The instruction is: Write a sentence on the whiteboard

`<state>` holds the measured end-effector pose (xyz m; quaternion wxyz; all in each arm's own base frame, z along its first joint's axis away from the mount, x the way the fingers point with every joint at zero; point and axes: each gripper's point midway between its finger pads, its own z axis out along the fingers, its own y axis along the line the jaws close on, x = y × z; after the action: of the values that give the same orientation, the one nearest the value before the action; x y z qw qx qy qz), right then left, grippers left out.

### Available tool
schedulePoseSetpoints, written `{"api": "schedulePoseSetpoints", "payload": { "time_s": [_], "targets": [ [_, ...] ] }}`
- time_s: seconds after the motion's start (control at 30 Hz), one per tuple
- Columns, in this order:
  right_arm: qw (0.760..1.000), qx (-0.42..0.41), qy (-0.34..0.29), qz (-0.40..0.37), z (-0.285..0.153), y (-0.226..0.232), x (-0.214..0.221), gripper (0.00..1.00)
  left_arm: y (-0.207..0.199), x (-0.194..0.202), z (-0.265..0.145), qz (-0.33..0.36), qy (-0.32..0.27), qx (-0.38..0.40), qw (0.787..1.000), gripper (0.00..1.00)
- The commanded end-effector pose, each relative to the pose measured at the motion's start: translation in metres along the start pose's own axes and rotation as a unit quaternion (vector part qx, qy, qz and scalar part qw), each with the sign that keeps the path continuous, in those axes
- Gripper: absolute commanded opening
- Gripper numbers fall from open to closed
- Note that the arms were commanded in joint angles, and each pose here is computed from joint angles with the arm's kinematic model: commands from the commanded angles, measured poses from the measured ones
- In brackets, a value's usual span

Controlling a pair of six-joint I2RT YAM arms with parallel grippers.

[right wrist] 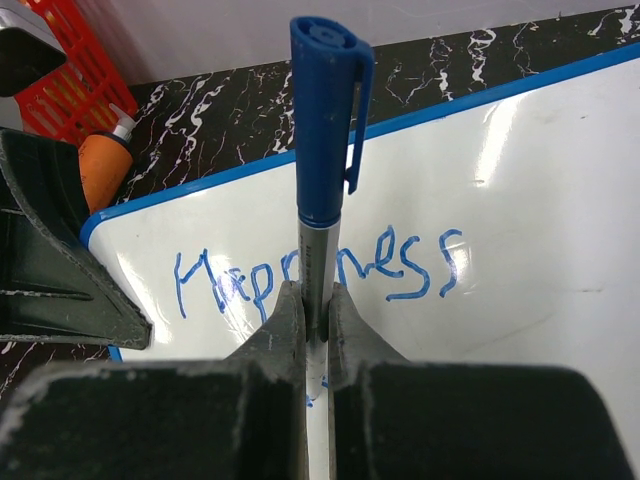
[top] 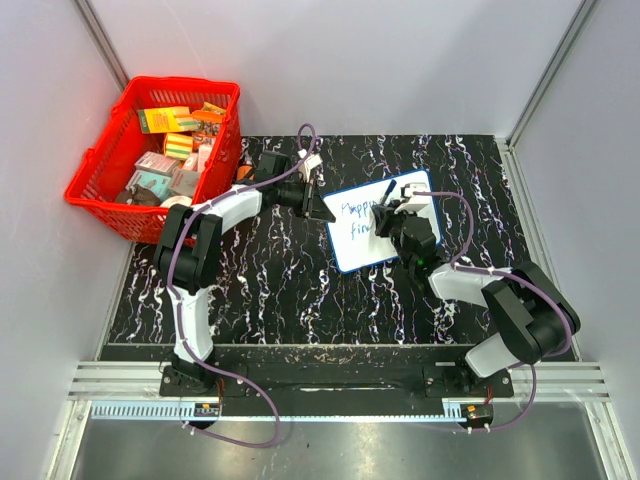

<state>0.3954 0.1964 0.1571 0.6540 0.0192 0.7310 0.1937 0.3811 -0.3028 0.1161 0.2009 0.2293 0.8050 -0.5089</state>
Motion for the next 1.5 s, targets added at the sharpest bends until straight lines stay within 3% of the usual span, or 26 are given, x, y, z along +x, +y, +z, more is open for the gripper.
{"api": "schedulePoseSetpoints", "payload": {
  "time_s": [0.0, 0.67, 1.47],
  "targets": [
    [0.999, 0.027, -0.017, -0.004, 0.000, -0.009, -0.013, 0.00, 0.055, 0.040, 0.010, 0.023, 0.042, -0.117, 0.992, 0.00],
    [0.996, 0.008, -0.086, 0.004, 0.007, 0.008, -0.071, 0.00, 0.054, 0.040, 0.009, 0.025, 0.042, -0.117, 0.992, 0.00],
    [0.999, 0.020, -0.031, 0.004, 0.013, -0.006, -0.029, 0.00, 0.054, 0.040, 0.009, 0.027, 0.041, -0.117, 0.992, 0.00]
  ]
}}
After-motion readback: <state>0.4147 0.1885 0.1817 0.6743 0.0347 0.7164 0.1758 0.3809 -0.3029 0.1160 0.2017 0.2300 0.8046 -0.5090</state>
